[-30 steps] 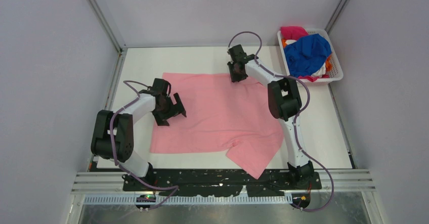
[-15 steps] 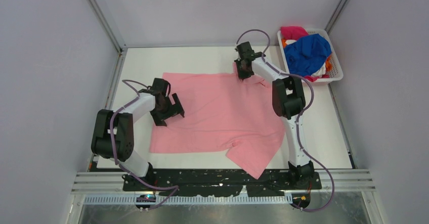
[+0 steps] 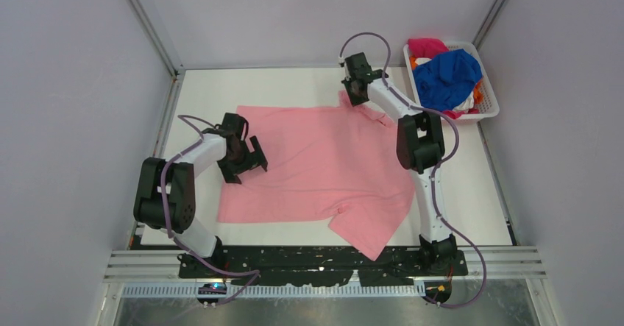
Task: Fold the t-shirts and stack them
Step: Flatten out the tshirt
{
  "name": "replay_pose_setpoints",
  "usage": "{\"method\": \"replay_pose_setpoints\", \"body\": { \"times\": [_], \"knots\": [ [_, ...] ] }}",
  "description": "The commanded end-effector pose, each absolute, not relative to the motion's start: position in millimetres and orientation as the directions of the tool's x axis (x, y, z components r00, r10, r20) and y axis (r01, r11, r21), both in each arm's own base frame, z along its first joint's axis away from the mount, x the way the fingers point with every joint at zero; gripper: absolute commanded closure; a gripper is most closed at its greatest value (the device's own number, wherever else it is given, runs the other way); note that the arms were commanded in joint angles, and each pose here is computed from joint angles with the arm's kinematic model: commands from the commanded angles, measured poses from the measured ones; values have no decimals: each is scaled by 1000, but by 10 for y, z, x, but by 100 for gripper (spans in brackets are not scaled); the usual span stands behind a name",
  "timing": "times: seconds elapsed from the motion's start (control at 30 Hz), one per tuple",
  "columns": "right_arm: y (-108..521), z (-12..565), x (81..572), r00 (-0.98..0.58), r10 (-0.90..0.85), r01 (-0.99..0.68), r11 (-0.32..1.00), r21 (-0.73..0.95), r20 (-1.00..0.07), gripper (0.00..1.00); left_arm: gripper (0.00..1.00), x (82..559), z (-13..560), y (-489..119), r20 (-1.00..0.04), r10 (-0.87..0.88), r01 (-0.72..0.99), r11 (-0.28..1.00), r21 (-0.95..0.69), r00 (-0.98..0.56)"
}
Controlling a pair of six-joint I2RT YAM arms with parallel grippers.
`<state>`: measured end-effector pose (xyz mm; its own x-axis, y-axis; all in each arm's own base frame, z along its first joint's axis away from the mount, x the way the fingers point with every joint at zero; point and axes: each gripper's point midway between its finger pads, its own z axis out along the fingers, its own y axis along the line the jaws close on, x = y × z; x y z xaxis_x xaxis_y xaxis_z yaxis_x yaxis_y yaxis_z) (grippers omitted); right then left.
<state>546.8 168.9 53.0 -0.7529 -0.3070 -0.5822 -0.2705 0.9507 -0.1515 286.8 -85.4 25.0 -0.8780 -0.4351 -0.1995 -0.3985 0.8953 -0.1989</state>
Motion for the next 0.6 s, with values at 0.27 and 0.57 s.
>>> {"method": "replay_pose_setpoints", "body": {
  "times": [0.27, 0.57],
  "knots": [
    [768, 1170, 6316, -486, -680, -390, 731, -560, -549, 95, 0, 3002, 321, -813, -223, -414, -379, 907, -186, -882],
    [573, 1333, 6848, -372, -691, -205, 712, -671, -619, 42, 0, 3052, 334, -861, -214, -406, -366, 908, -202, -889]
  ]
}}
